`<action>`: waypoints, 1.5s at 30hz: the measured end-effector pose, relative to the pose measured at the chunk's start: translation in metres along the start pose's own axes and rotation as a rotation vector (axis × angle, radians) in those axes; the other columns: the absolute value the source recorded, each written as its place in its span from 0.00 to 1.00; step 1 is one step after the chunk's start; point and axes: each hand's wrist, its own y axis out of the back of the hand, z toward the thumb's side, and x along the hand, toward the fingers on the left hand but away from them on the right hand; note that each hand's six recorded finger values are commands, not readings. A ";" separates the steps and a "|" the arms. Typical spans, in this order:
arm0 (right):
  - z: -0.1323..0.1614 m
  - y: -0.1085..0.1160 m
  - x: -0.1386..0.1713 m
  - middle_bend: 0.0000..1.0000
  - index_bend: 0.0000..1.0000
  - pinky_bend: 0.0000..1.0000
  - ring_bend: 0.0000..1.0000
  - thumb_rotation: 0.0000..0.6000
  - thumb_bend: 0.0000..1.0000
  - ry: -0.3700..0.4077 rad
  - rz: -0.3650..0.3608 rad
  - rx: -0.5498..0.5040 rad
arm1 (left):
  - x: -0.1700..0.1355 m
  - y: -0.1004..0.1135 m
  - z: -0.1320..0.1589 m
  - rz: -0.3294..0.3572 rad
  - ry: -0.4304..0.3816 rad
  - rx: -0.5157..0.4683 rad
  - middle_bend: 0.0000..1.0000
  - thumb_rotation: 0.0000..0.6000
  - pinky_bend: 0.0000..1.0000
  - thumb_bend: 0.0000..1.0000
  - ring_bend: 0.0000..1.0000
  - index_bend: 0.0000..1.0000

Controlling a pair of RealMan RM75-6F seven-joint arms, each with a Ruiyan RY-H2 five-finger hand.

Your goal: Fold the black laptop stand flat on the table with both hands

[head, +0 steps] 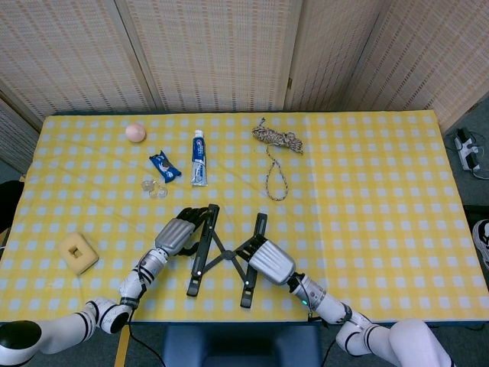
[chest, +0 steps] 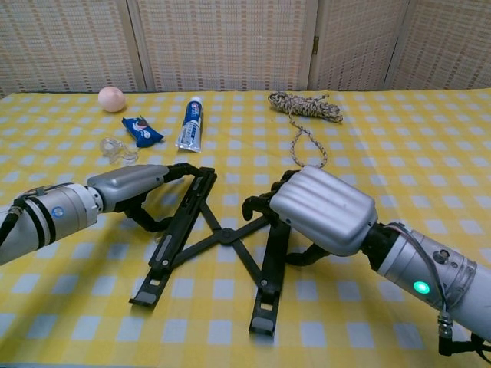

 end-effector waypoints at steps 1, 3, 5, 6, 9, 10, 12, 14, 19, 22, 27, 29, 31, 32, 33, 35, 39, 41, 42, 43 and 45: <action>0.001 0.000 -0.001 0.54 0.37 0.43 0.50 1.00 0.16 0.003 -0.005 0.002 | 0.000 0.000 0.000 0.000 -0.001 -0.001 0.04 1.00 0.00 0.24 0.00 0.07; 0.003 0.000 -0.002 0.55 0.37 0.43 0.50 1.00 0.15 0.008 -0.013 0.004 | 0.000 0.000 0.001 0.000 -0.002 -0.002 0.04 1.00 0.00 0.24 0.00 0.07; 0.004 0.000 -0.004 0.55 0.37 0.43 0.50 1.00 0.16 0.012 -0.020 0.007 | 0.000 0.000 0.001 -0.001 -0.003 -0.005 0.04 1.00 0.00 0.24 0.00 0.07; 0.005 0.000 -0.005 0.55 0.37 0.43 0.50 1.00 0.16 0.013 -0.022 0.008 | 0.000 0.000 0.002 -0.001 -0.003 -0.006 0.04 1.00 0.00 0.24 0.00 0.07; 0.006 0.000 -0.007 0.55 0.37 0.43 0.50 1.00 0.16 0.018 -0.030 0.012 | -0.001 0.000 0.002 -0.002 -0.005 -0.012 0.04 1.00 0.00 0.24 0.00 0.07; 0.007 0.000 -0.007 0.55 0.37 0.43 0.50 1.00 0.16 0.019 -0.032 0.012 | -0.001 0.000 0.003 -0.003 -0.005 -0.014 0.04 1.00 0.00 0.24 0.00 0.07; 0.008 0.000 -0.008 0.55 0.37 0.43 0.50 1.00 0.16 0.021 -0.036 0.014 | -0.001 -0.001 0.003 -0.006 -0.006 -0.022 0.04 1.00 0.00 0.24 0.00 0.07; 0.008 -0.001 -0.010 0.55 0.37 0.43 0.50 1.00 0.16 0.022 -0.040 0.016 | -0.002 -0.001 0.005 -0.011 -0.009 -0.030 0.04 1.00 0.00 0.24 0.00 0.07; 0.010 -0.001 -0.012 0.55 0.37 0.43 0.50 1.00 0.16 0.029 -0.051 0.016 | -0.002 -0.002 0.008 -0.017 -0.016 -0.036 0.04 1.00 0.00 0.24 0.00 0.07; 0.013 0.000 -0.014 0.55 0.37 0.43 0.50 1.00 0.16 0.036 -0.058 0.017 | -0.002 -0.003 0.011 -0.019 -0.021 -0.042 0.04 1.00 0.00 0.24 0.00 0.07; 0.016 0.000 -0.018 0.55 0.37 0.43 0.50 1.00 0.16 0.044 -0.071 0.023 | -0.002 -0.004 0.014 -0.025 -0.026 -0.045 0.04 1.00 0.00 0.24 0.00 0.07; 0.018 0.000 -0.020 0.55 0.37 0.43 0.50 1.00 0.16 0.044 -0.075 0.021 | -0.002 -0.005 0.016 -0.028 -0.028 -0.049 0.04 1.00 0.00 0.24 0.00 0.07; 0.018 0.000 -0.021 0.55 0.37 0.43 0.50 1.00 0.16 0.045 -0.077 0.023 | -0.002 -0.006 0.017 -0.029 -0.031 -0.051 0.04 1.00 0.00 0.24 0.00 0.07; 0.018 0.000 -0.022 0.55 0.37 0.43 0.50 1.00 0.16 0.046 -0.078 0.025 | -0.002 -0.006 0.018 -0.030 -0.032 -0.052 0.04 1.00 0.00 0.24 0.00 0.07; 0.019 0.000 -0.022 0.55 0.37 0.43 0.50 1.00 0.16 0.047 -0.078 0.026 | -0.002 -0.006 0.018 -0.031 -0.034 -0.053 0.04 1.00 0.00 0.24 0.00 0.07; 0.019 0.000 -0.023 0.55 0.37 0.43 0.50 1.00 0.16 0.046 -0.080 0.027 | -0.003 -0.007 0.020 -0.032 -0.036 -0.056 0.04 1.00 0.00 0.24 0.00 0.07; 0.021 0.000 -0.025 0.55 0.37 0.43 0.50 1.00 0.16 0.047 -0.082 0.029 | -0.003 -0.007 0.024 -0.035 -0.044 -0.064 0.04 1.00 0.00 0.24 0.00 0.07; 0.021 -0.001 -0.026 0.55 0.37 0.43 0.50 1.00 0.16 0.047 -0.081 0.031 | -0.003 -0.007 0.024 -0.034 -0.045 -0.061 0.04 1.00 0.00 0.24 0.00 0.07; 0.021 -0.001 -0.025 0.55 0.37 0.43 0.50 1.00 0.16 0.048 -0.080 0.032 | -0.003 -0.007 0.024 -0.034 -0.044 -0.058 0.04 1.00 0.00 0.24 0.00 0.07; 0.021 -0.001 -0.025 0.54 0.37 0.43 0.51 1.00 0.16 0.049 -0.081 0.034 | -0.003 -0.007 0.022 -0.031 -0.041 -0.054 0.04 1.00 0.00 0.24 0.00 0.07; 0.019 0.000 -0.024 0.51 0.36 0.43 0.50 1.00 0.16 0.051 -0.083 0.034 | -0.003 -0.005 0.020 -0.024 -0.033 -0.057 0.04 1.00 0.00 0.24 0.00 0.06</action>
